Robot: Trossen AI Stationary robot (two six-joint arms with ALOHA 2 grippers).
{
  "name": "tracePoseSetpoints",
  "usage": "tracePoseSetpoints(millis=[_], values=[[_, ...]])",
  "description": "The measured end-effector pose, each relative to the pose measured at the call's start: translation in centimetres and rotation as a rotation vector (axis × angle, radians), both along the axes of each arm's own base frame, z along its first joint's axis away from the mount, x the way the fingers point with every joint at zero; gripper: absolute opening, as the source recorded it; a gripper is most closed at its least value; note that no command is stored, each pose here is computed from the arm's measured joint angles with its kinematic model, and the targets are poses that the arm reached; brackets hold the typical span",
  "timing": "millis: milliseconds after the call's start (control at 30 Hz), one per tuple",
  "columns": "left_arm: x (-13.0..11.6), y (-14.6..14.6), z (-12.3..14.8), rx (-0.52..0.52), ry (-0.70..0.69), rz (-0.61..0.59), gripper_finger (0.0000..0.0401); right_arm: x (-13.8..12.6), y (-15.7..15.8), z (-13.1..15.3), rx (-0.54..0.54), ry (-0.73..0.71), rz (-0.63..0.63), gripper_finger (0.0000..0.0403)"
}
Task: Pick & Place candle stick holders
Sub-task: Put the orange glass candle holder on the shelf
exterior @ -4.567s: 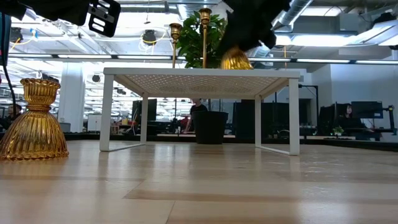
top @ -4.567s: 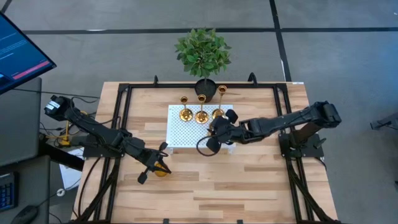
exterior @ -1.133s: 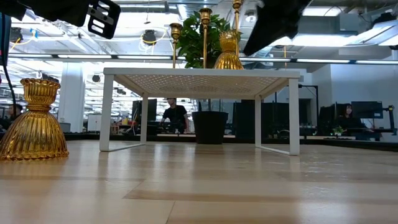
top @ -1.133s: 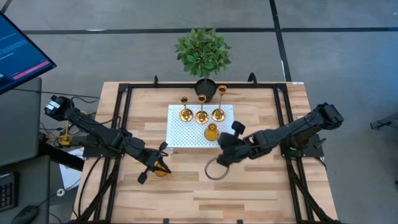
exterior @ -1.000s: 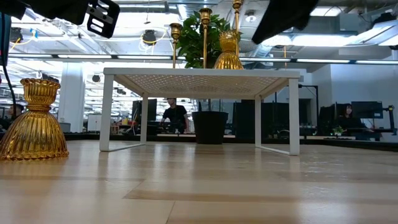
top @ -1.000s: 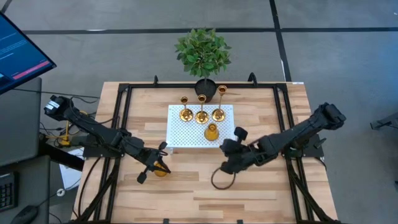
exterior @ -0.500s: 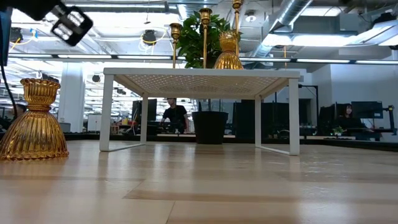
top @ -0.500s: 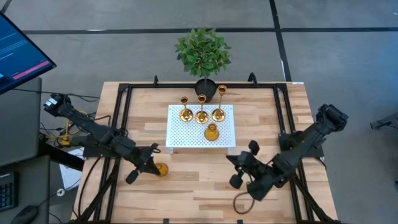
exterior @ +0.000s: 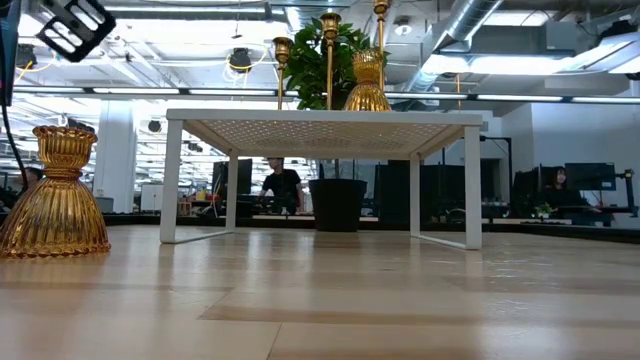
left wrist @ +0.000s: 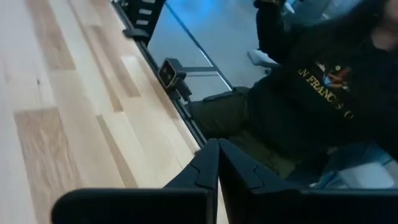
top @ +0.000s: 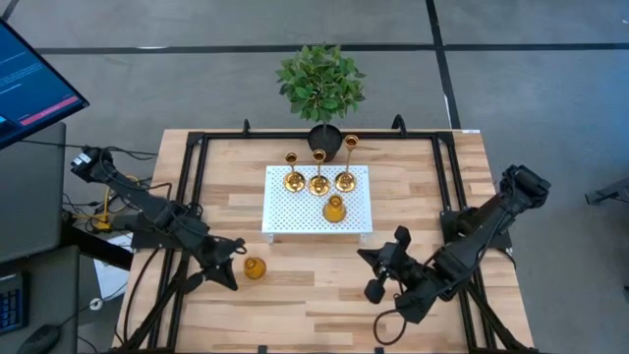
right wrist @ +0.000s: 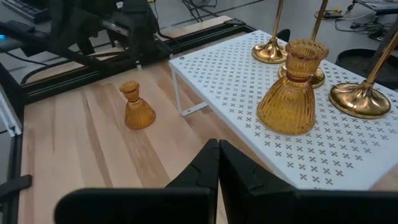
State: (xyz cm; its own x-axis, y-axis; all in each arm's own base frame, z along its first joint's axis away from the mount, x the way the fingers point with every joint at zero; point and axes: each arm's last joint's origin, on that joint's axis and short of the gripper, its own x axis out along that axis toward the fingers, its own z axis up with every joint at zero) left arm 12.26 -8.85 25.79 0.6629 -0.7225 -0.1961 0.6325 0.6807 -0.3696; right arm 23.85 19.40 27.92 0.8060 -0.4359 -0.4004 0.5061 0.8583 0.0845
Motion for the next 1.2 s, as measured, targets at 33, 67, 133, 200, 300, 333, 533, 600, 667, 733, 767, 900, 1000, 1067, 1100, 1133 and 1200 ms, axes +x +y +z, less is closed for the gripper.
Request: tracePoseSetpoints(millis=[33,67,133,200,300,333,533,600,667,733,767,900,1000,1067,1100,1133,1200], values=[[0.0,0.0,0.0,0.01,-0.017,-0.011,0.0007,0.1,-0.1,0.0,0.0,0.0,-0.002,0.0],[0.0,0.0,0.1,0.02,-0.033,-0.018,0.0006,0.1,-0.1,0.0,0.0,0.0,-0.006,0.0],[0.0,0.0,0.2,0.048,-0.079,-0.025,0.0005,0.2,-0.3,0.0,0.0,0.0,-0.013,0.0],[0.1,0.0,0.4,0.071,-0.134,-0.017,0.0005,0.4,-0.4,0.0,0.0,0.0,-0.019,0.0],[0.3,0.1,0.7,0.046,-0.151,0.026,0.001,0.5,-0.7,0.0,-0.002,0.0,-0.028,0.0],[0.3,0.1,0.7,0.031,-0.142,0.041,0.0011,0.5,-0.7,0.0,-0.009,-0.001,-0.032,0.0],[0.6,0.5,0.5,-0.082,0.01,0.234,0.0004,0.0,-0.2,0.0,-0.166,0.061,0.034,0.0],[0.6,0.5,0.5,-0.093,0.02,0.24,0.0004,-0.5,0.3,-0.1,-0.221,0.078,0.073,0.0],[0.7,0.5,0.4,-0.091,0.021,0.247,0.0004,-1.0,0.6,-0.8,-0.267,0.104,0.105,0.0],[0.7,0.5,0.4,-0.078,0.009,0.26,0.0004,-1.7,0.6,-1.5,-0.285,0.123,0.128,0.0],[0.8,0.5,0.4,-0.062,0.001,0.271,0.0004,-1.9,0.6,-1.8,-0.281,0.126,0.135,0.0],[1.0,0.6,0.3,-0.035,-0.011,0.347,0.0004,-2.1,0.0,-2.8,-0.257,0.171,0.208,0.0],[1.3,0.7,0.1,-0.023,-0.006,0.414,0.0004,-2.0,-1.4,-3.1,-0.244,0.188,0.307,0.0],[1.5,0.7,-0.1,-0.027,0.007,0.464,0.0003,-1.8,-2.7,-3.3,-0.23,0.166,0.399,0.0],[1.6,0.7,-0.2,-0.028,0.015,0.486,0.0003,-1.8,-3.5,-3.5,-0.223,0.147,0.453,0.0],[1.7,0.7,-0.2,-0.029,0.022,0.504,0.0003,-1.8,-4.3,-3.5,-0.211,0.117,0.511,0.0],[1.9,0.7,-0.5,-0.02,0.031,0.542,0.0003,-2.3,-6.2,-3.6,-0.194,0.049,0.568,0.0]])
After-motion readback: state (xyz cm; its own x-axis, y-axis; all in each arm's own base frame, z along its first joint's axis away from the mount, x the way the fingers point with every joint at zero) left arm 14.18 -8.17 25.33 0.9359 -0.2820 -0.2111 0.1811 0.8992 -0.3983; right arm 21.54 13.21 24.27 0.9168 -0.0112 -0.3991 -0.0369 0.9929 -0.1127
